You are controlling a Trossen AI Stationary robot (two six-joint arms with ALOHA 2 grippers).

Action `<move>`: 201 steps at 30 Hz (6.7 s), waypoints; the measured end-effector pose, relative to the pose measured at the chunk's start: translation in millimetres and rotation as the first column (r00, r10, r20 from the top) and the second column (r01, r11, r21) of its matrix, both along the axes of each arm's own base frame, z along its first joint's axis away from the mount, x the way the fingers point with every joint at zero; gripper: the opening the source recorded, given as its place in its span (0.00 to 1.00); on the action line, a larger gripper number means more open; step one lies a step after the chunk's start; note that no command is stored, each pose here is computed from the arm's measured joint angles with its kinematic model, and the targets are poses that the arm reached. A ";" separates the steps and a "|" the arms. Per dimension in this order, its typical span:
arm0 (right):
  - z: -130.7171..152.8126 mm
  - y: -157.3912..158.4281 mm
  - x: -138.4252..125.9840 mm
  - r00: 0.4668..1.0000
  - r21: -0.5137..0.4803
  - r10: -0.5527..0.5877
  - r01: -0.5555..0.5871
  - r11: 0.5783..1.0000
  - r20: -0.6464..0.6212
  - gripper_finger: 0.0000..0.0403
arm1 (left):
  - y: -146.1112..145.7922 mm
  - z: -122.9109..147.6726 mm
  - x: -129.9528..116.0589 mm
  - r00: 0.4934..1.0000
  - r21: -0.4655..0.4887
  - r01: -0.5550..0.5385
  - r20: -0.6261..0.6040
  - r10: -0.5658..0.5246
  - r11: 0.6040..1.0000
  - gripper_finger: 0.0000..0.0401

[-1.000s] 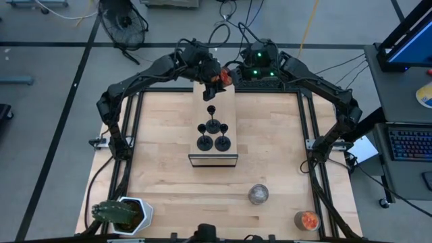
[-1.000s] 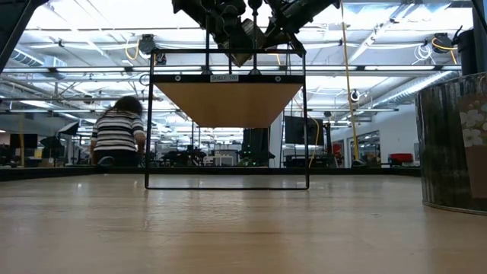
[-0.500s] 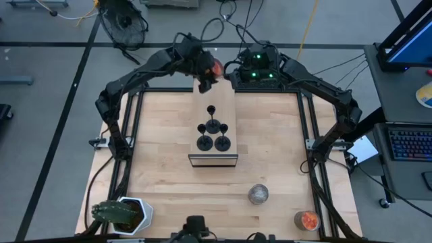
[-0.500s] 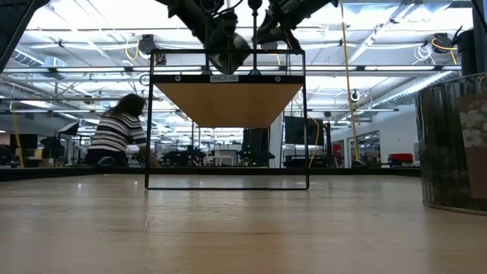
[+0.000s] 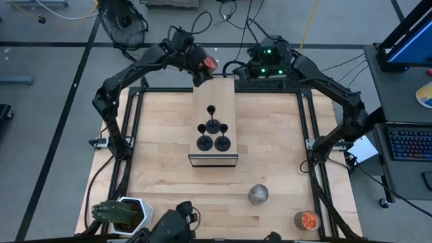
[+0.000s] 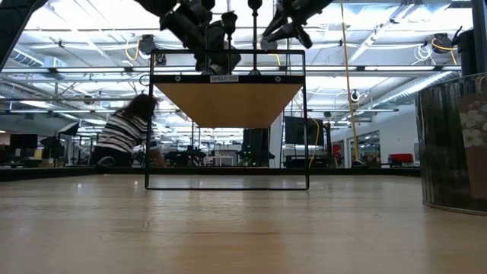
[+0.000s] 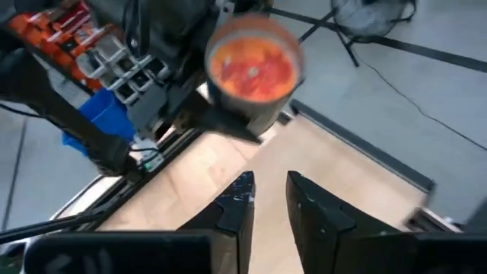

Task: Pick & Place candle stick holders
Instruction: Put the top orange scented candle on the shelf

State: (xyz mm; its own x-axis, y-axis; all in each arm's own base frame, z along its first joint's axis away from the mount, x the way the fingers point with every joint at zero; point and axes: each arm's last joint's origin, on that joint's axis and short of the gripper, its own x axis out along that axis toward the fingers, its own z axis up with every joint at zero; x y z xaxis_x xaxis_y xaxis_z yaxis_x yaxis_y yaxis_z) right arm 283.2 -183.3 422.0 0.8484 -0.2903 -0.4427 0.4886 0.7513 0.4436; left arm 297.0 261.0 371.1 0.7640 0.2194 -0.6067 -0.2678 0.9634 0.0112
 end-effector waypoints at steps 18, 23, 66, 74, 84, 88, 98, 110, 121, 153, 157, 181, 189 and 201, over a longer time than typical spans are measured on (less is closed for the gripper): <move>1.6 5.3 -19.0 0.996 0.004 0.002 -0.002 1.000 -0.087 0.15 | 12.8 -74.9 -2.4 0.995 -0.160 0.038 0.093 -0.023 0.986 0.87; 1.6 5.3 -19.0 0.996 0.004 0.002 -0.002 1.000 -0.088 0.15 | 10.7 -94.6 -3.2 0.996 -0.192 0.035 0.087 -0.019 0.981 0.87; 2.0 4.8 -18.8 0.997 0.001 0.001 -0.001 1.000 -0.082 0.15 | 6.1 -114.4 0.2 0.994 -0.204 0.002 0.110 0.021 0.979 0.95; 2.1 4.8 -18.5 0.997 0.000 0.002 -0.002 1.000 -0.080 0.15 | 4.3 -116.8 -1.5 0.996 -0.232 -0.001 0.082 0.021 0.973 0.91; 2.1 4.9 -18.4 0.997 0.001 0.003 -0.003 1.000 -0.080 0.15 | -0.6 -123.3 -6.9 1.000 -0.274 -0.021 -0.008 0.019 0.961 0.98; 2.1 4.9 -18.4 0.997 0.001 0.003 -0.003 1.000 -0.080 0.15 | -0.9 -122.5 -7.7 1.000 -0.275 -0.023 -0.010 0.021 0.961 0.96; 3.0 4.7 -17.9 0.997 -0.005 0.003 -0.004 1.000 -0.072 0.15 | -3.9 -100.4 -28.8 0.998 -0.216 -0.064 -0.038 0.057 0.974 0.99; 4.0 4.4 -17.4 0.998 -0.012 0.005 -0.006 1.000 -0.061 0.15 | -7.7 -102.2 -27.4 0.996 -0.211 -0.065 -0.072 0.051 0.975 0.99; 4.0 4.5 -17.4 0.998 -0.011 0.006 -0.006 1.000 -0.061 0.15 | -5.7 -101.8 -28.4 0.995 -0.209 -0.087 -0.071 0.073 0.974 0.99; 4.0 4.5 -17.4 0.998 -0.010 0.006 -0.006 1.000 -0.061 0.15 | -4.1 -101.8 -28.9 0.988 -0.191 -0.140 -0.091 0.124 0.972 0.99; 4.0 4.5 -17.4 0.998 -0.010 0.006 -0.007 1.000 -0.061 0.15 | -4.1 -101.8 -28.9 0.988 -0.190 -0.140 -0.091 0.124 0.972 0.99; 4.0 4.6 -17.3 0.998 -0.010 0.006 -0.007 1.000 -0.061 0.15 | -7.6 -100.6 -22.6 0.990 -0.191 -0.133 -0.068 0.122 0.973 1.00; 4.0 4.5 -17.4 0.998 -0.010 0.006 -0.006 1.000 -0.061 0.15 | -7.8 -100.6 -22.4 0.990 -0.191 -0.131 -0.067 0.120 0.973 1.00; 4.0 4.6 -17.4 0.998 -0.010 0.006 -0.007 1.000 -0.061 0.15 | -7.7 -100.5 -22.3 0.991 -0.188 -0.129 -0.065 0.118 0.974 1.00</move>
State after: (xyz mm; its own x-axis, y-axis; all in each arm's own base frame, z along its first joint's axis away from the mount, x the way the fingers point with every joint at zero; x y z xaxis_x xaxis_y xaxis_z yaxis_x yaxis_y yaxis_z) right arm 265.8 -178.8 426.0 0.8217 -0.2899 -0.4906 0.5097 0.7589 0.4053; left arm 274.7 253.3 270.6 0.7036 0.1860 -0.6859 -0.3889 0.9086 -0.1525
